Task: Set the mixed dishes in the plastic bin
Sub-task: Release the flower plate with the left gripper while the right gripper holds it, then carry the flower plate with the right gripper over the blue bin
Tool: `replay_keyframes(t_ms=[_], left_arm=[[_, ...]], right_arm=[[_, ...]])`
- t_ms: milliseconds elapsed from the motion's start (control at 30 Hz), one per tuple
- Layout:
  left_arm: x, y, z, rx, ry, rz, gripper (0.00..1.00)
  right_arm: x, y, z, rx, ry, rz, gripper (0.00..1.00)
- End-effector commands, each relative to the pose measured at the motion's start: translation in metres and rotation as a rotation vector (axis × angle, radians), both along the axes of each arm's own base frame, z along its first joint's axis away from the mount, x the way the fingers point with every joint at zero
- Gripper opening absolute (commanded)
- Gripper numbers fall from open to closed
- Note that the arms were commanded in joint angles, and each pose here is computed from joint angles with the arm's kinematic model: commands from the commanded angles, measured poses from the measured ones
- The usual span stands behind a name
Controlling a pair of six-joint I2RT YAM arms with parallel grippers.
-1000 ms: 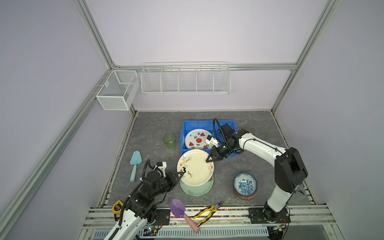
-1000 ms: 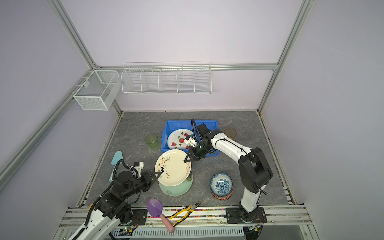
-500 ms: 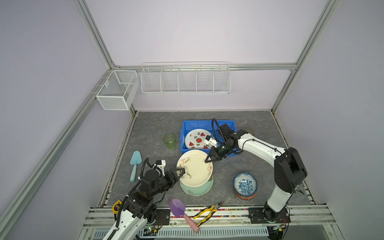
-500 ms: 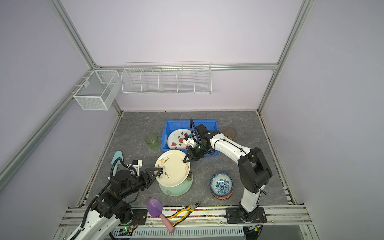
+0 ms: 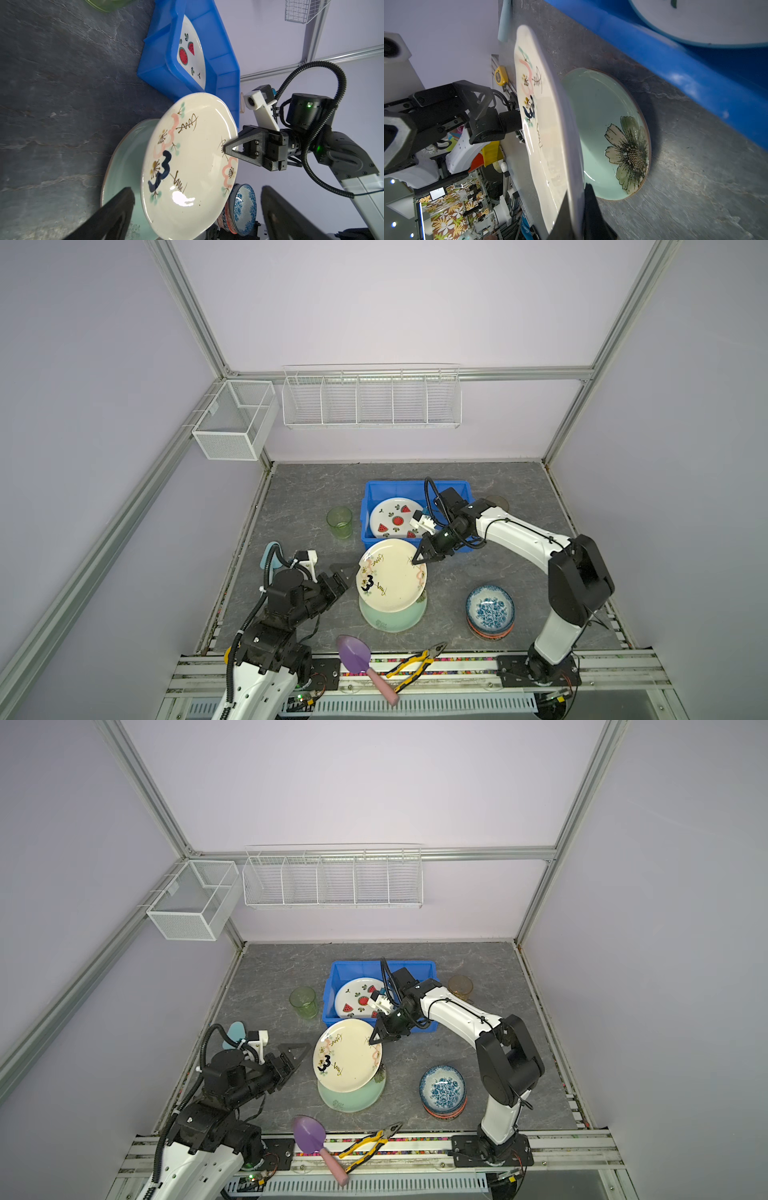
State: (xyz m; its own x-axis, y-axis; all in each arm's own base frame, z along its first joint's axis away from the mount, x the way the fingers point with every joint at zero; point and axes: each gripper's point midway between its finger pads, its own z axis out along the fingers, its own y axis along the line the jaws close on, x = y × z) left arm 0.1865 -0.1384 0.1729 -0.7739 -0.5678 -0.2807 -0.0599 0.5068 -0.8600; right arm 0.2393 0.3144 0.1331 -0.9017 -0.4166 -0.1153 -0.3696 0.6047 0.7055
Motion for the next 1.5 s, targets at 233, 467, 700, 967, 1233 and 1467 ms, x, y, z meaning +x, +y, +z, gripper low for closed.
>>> replay_keyframes(t_ms=[233,467,700,967,1233,1467], left_arm=[[0.028,0.010,0.031,0.105,-0.037,-0.092,0.96],[0.043,0.025,0.036,0.123,-0.040,-0.118,0.96],[0.050,0.034,0.024,0.145,-0.006,-0.130,0.96],[0.052,0.035,0.020,0.123,0.011,-0.134,0.96],[0.048,0.033,0.020,0.114,0.014,-0.136,0.96],[0.052,0.036,0.018,0.127,0.018,-0.120,0.96]], right_arm=[[0.001,0.013,0.032,0.117,-0.023,0.020,0.06],[0.004,0.013,0.039,0.128,-0.042,0.015,0.06],[0.010,0.008,0.051,0.148,-0.066,-0.003,0.07],[0.019,-0.003,0.072,0.192,-0.093,-0.049,0.07],[0.049,-0.017,0.099,0.250,-0.150,-0.154,0.06],[0.086,-0.027,0.118,0.257,-0.206,-0.252,0.06]])
